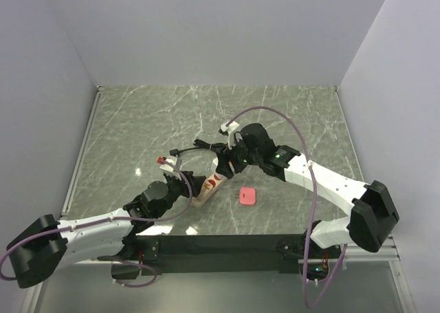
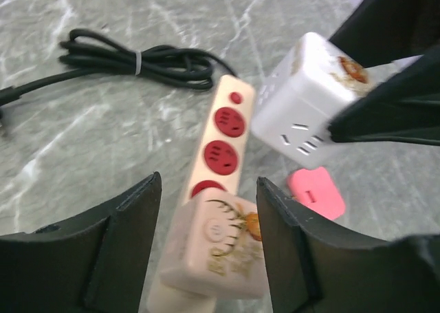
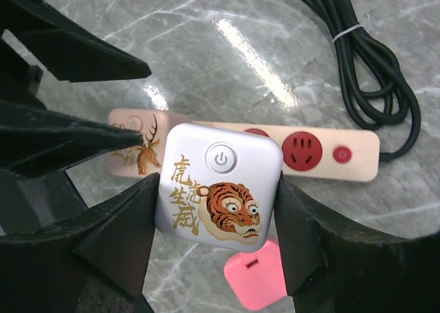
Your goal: Insert the plug
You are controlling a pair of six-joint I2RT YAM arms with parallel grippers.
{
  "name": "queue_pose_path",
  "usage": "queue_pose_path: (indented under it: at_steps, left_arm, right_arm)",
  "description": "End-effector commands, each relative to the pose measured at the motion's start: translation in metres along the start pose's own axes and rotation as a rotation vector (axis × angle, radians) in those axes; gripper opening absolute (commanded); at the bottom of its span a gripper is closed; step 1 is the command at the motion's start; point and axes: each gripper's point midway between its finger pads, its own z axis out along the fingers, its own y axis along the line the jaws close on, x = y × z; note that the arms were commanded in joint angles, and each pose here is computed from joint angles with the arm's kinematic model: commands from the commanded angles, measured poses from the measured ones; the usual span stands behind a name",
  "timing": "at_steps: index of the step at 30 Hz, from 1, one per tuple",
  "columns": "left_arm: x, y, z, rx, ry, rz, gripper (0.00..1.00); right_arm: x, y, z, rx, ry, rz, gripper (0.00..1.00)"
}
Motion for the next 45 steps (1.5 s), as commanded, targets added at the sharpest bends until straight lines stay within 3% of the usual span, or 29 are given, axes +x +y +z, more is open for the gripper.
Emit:
queue_pose_path:
  at_steps: [1, 30, 35, 45]
  left_arm:
    - [0.005, 0.004, 0.003, 0.001, 0.022, -0.054, 0.62]
    - [0.034, 0.005, 0.000, 0.050, 0.110, -0.115, 0.59]
    - [0.033, 0.005, -0.001, 0.047, 0.106, -0.111, 0.59]
    - [0.035, 0.006, -0.002, 0.046, 0.114, -0.106, 0.58]
  right_arm:
    - [-0.023, 0.010, 0.011, -0.065, -0.095, -0.065, 0.00]
    - [0.017, -0.015, 0.040, 0.018, -0.050, -0.061, 0.00]
    - [0.008, -0.017, 0.042, 0.026, -0.090, -0.070, 0.00]
    - [0.015, -0.018, 0.055, 0.016, -0.051, -0.079, 0.00]
